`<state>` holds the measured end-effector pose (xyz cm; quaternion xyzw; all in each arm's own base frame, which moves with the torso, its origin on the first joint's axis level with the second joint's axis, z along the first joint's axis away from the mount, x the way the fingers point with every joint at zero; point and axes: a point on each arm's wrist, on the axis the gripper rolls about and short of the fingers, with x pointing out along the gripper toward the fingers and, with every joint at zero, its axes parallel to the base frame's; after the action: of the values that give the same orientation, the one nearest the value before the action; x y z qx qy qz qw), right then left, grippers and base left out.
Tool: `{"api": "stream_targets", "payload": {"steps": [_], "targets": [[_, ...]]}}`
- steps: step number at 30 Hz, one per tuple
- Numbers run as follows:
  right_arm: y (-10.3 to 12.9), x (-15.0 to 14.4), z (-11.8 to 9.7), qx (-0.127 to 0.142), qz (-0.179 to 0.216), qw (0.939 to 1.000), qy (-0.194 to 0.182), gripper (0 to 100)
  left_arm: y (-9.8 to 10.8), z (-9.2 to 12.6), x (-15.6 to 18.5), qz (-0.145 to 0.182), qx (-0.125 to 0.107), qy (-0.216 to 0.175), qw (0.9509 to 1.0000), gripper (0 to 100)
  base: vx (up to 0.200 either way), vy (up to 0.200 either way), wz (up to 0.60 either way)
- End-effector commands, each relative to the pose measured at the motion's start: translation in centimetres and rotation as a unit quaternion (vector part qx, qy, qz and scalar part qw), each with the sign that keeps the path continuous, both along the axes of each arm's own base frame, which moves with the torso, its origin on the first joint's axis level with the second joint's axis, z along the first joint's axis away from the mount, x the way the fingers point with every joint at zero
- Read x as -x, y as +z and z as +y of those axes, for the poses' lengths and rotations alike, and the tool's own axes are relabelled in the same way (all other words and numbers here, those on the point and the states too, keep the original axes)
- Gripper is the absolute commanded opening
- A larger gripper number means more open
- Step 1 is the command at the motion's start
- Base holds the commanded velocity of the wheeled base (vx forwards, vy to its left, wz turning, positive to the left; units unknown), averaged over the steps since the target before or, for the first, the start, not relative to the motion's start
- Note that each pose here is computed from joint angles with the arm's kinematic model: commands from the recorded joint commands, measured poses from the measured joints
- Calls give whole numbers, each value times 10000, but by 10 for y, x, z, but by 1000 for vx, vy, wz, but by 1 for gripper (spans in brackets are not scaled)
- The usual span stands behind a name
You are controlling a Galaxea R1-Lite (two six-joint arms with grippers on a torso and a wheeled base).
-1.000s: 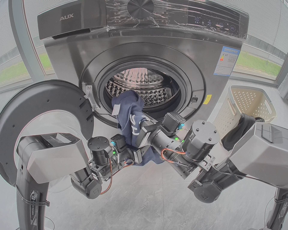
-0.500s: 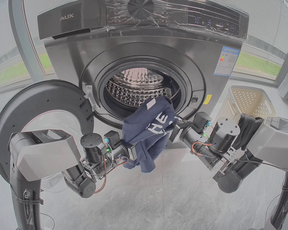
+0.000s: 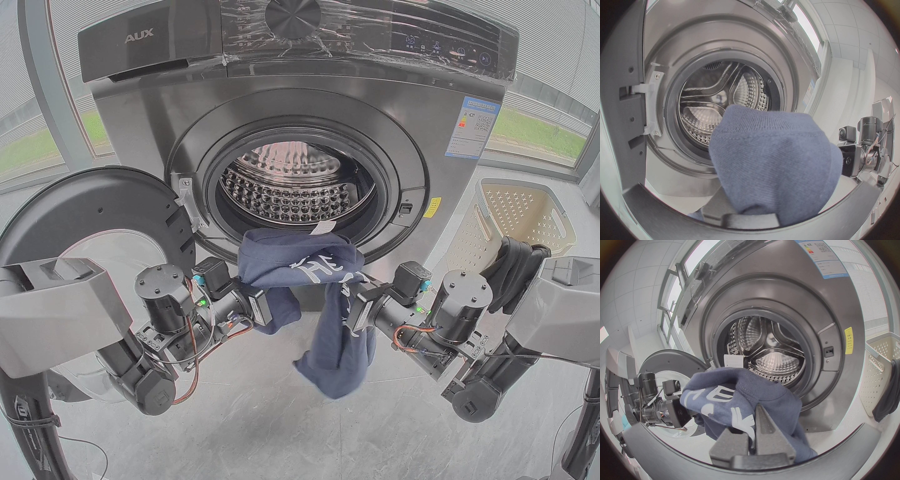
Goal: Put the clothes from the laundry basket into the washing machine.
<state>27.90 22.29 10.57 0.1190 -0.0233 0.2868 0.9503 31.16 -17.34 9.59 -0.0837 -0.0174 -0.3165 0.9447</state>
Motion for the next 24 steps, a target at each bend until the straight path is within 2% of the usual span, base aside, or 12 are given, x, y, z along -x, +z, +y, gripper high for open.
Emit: {"api": "stream_targets", "payload": {"steps": [1, 2, 6, 7, 11, 15, 18, 22, 24], "targets": [[0, 4, 6, -15, -18, 9999, 103, 0, 16, 5, 11, -151, 120, -19, 9998, 0, 0, 0, 0], [1, 6, 6, -15, -18, 9999, 126, 100, 17, 6, 13, -138, 113, -19, 9998, 0, 0, 0, 0], [5, 12, 7, -24, -30, 9998, 202, 100, 23, 11, 18, -169, 172, -1, 9997, 0, 0, 0, 0], [4, 20, 3, 74, 20, 9994, 336, 100, 31, 14, 25, -164, 280, -20, 9995, 0, 0, 0, 0], [0, 42, -7, 366, 159, 9963, 757, 100, 43, 26, 46, -100, 442, -42, 9990, 0, 0, 0, 0], [-9, 54, -19, 603, 372, 9942, 805, 100, 59, 34, 49, -251, 663, 22, 9975, 0, 0, 0, 0], [-10, 58, -24, 655, 428, 9935, 829, 100, 69, 36, 50, -409, 769, 47, 9962, 0, 0, 0, 0], [-8, 57, -29, 649, 416, 9941, 760, 100, 66, 34, 52, -370, 736, 45, 9966, 0, 0, 0, 0], [-7, 54, -29, 620, 381, 9947, 720, 100, 60, 32, 55, -305, 631, 23, 9975, 0, 0, 0, 0]]}}
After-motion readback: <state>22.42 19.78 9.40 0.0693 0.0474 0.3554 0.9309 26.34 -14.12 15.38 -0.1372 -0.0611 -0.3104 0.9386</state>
